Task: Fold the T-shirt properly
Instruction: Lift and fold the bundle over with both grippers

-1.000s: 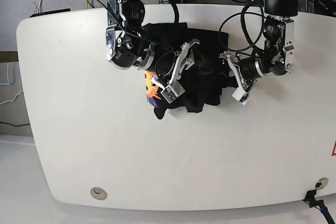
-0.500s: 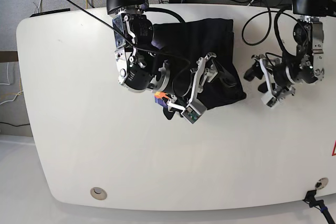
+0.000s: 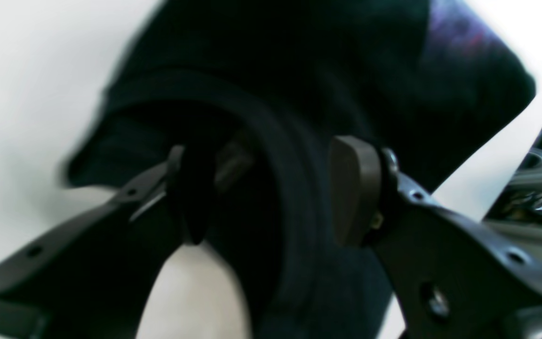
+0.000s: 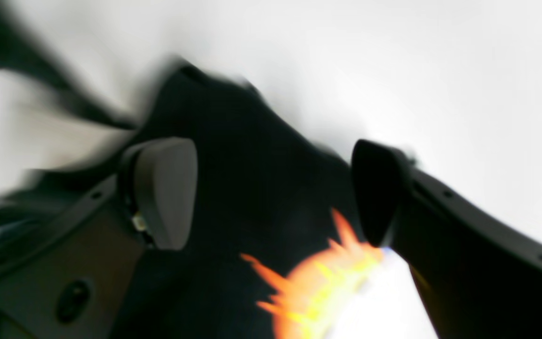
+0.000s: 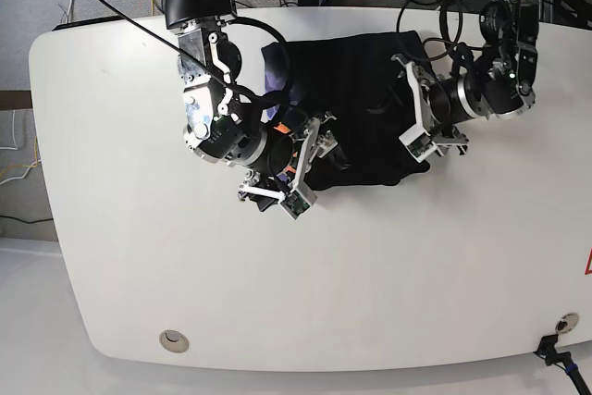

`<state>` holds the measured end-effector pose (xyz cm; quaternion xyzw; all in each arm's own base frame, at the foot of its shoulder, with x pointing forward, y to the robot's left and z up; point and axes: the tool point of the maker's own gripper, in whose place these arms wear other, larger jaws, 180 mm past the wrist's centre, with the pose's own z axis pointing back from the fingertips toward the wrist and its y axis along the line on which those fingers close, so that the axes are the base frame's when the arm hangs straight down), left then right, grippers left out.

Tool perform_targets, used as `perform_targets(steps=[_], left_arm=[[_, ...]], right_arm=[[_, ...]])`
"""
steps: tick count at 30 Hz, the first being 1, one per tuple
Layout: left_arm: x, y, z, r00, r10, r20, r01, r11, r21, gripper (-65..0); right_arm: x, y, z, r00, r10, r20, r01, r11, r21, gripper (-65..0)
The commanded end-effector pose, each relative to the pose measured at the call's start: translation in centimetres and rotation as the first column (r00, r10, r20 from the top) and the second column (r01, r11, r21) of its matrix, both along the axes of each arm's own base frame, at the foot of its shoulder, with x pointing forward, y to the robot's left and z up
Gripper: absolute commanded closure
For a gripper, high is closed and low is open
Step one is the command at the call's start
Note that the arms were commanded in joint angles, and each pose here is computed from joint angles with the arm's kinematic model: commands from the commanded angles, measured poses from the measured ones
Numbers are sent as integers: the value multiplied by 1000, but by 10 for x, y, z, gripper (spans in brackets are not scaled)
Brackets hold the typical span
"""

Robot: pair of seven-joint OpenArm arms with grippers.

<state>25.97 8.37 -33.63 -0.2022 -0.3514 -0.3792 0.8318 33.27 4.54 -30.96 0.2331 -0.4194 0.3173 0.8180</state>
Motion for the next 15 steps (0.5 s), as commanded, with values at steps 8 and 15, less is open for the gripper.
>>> perform_targets(steps=[8, 15], left_arm=[[-46, -55, -21, 988, -118, -101, 108, 990, -94, -349], [-33, -33, -58, 975, -81, -207, 74, 996, -40, -349]], right_arm=[[24, 2, -22, 999, -42, 14, 40, 987, 156, -461], [24, -20, -76, 992, -103, -76, 115, 978, 171, -107]])
